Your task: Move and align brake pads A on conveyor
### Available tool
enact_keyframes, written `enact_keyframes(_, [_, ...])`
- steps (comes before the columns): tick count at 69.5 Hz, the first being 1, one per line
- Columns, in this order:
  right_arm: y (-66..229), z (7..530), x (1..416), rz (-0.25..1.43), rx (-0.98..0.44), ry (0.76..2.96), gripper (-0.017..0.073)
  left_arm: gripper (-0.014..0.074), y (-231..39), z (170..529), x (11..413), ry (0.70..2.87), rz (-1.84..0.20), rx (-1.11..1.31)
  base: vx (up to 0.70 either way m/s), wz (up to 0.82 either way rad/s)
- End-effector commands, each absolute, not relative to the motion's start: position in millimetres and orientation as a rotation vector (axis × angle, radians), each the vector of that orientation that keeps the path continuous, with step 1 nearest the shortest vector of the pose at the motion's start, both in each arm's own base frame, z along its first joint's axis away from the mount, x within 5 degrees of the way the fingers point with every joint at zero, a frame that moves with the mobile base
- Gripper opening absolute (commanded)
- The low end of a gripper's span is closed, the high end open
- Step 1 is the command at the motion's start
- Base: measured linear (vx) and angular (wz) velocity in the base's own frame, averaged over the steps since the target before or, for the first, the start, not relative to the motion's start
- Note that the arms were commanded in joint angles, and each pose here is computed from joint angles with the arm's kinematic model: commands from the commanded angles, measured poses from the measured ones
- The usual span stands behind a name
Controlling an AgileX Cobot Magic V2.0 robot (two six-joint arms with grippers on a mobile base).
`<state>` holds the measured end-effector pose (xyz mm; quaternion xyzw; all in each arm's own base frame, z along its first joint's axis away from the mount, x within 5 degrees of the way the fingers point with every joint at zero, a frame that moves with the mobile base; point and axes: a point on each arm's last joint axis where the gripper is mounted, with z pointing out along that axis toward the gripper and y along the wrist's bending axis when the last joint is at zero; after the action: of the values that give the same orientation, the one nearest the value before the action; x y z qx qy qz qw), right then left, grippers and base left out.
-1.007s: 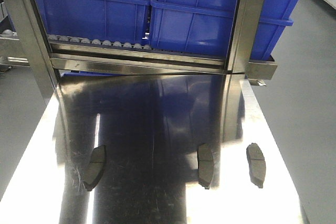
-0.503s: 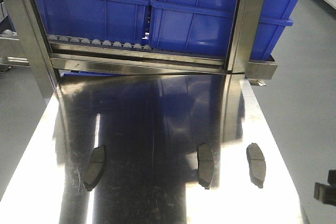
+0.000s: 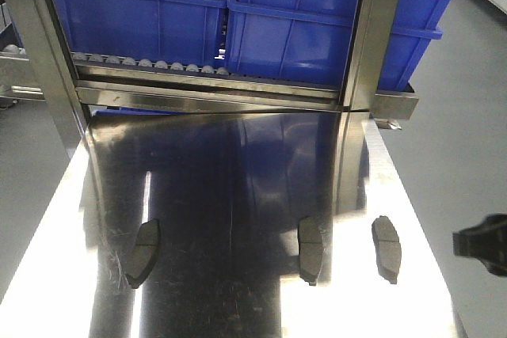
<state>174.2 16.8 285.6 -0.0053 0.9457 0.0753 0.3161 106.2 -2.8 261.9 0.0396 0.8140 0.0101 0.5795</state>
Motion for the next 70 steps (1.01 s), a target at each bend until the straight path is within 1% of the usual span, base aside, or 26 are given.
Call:
enact_keyframes(1, [18,299,196,0.217,-0.012,2.479,0.04,-0.0006,-2,280,110,1.777,0.021,0.072,0.0,0.0])
enact_keyframes(13, [21,298,230,0.226,-0.025,2.557,0.0405,-0.0006,-2,280,110,1.777,0.021,0.072,0.0,0.0])
enact_keyframes(25, [47,285,261,0.198,-0.152,2.634,0.04,-0.0006,-2,280,110,1.777,0.021,0.072,0.0,0.0])
enact_keyframes(29, [52,276,272,0.176,-0.123,2.685,0.04,-0.0006,-2,280,110,1.777,0.021,0.072,0.0,0.0])
enact_keyframes(32, [52,271,282,0.169,-0.059,2.723,0.04,-0.0006,-2,280,110,1.777,0.021,0.072,0.0,0.0])
enact_keyframes(36, [53,261,294,0.159,-0.021,2.77,0.04,-0.0006,-2,280,110,1.777,0.021,0.072,0.0,0.0])
enact_keyframes(43, [55,241,312,0.118,-0.042,2.851,0.0401,-0.0006,-2,280,110,1.777,0.021,0.072,0.0,0.0])
enact_keyframes(55, [55,217,329,0.078,-0.049,2.957,0.0404,-0.0006,-2,280,110,1.777,0.021,0.072,0.0,0.0])
enact_keyframes(70, [58,204,345,0.074,-0.052,2.985,0.0464,-0.0006,-2,280,110,1.777,0.021,0.072,0.0,0.0])
